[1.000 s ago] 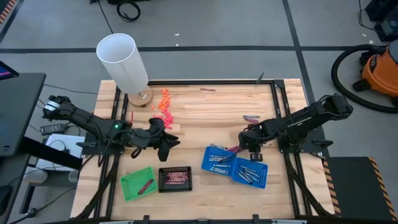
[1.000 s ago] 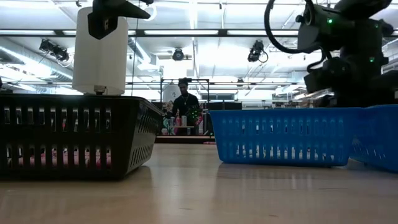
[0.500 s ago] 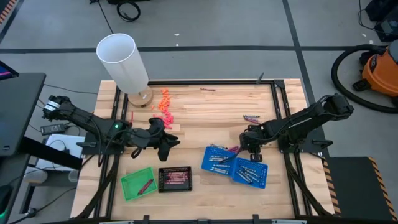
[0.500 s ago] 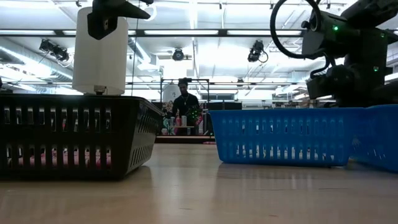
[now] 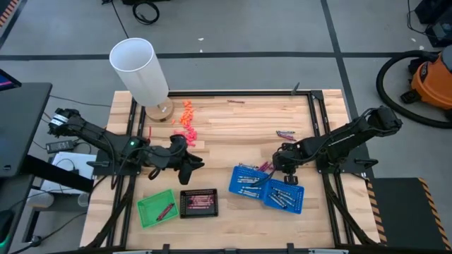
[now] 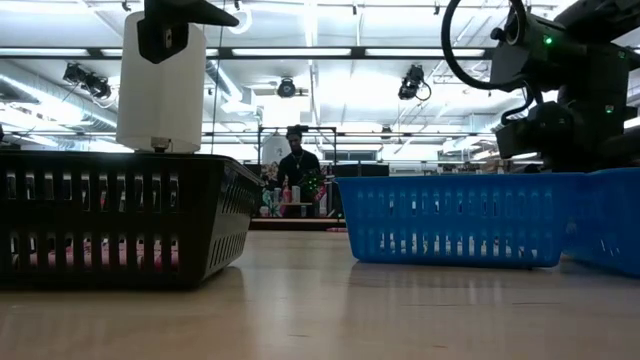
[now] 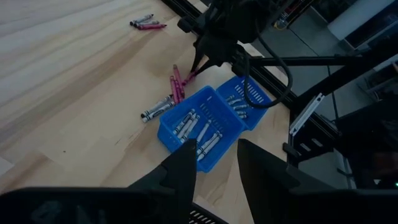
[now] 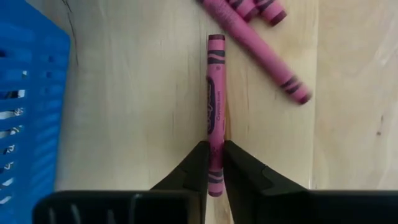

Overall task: Sort crayons
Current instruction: Put the red crayon into the green bin

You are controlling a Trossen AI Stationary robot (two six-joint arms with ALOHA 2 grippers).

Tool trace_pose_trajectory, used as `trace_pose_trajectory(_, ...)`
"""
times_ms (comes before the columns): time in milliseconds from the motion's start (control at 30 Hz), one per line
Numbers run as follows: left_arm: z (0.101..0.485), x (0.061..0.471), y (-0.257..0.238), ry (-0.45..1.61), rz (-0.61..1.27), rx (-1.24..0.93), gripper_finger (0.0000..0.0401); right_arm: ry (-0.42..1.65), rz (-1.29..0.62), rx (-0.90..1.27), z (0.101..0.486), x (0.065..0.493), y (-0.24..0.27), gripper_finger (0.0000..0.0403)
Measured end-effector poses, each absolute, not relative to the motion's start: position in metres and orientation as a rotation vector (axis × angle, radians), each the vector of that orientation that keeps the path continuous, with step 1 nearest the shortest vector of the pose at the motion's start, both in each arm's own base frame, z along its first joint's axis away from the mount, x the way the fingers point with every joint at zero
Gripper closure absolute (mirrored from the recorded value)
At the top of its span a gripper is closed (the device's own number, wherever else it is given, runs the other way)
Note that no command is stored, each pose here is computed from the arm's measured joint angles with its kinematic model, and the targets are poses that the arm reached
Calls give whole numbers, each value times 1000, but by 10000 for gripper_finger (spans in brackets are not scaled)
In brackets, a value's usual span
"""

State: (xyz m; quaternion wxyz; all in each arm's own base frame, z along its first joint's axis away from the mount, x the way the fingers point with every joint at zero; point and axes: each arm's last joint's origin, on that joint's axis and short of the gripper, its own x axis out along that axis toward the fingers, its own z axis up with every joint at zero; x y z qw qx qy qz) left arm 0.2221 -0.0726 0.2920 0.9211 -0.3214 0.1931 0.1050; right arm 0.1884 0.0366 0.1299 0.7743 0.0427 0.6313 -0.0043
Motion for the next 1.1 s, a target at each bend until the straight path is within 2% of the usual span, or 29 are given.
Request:
trace_pose_trajectory(300, 292, 222, -73, 397, 215, -660, 275, 1375, -9, 134, 135, 192, 39, 364)
trace_pose_trajectory(567, 288, 220, -72, 433, 231, -644, 275, 1376, -3, 144, 163, 207, 42, 364)
trace_pose_trajectory(867, 283, 217, -71, 491, 255, -607, 275, 1204, -22, 202, 213, 238, 43, 364)
trace_pose_trajectory(1100, 282, 217, -72, 522, 217, -644, 275, 979, 118, 385, 234, 262, 51, 364)
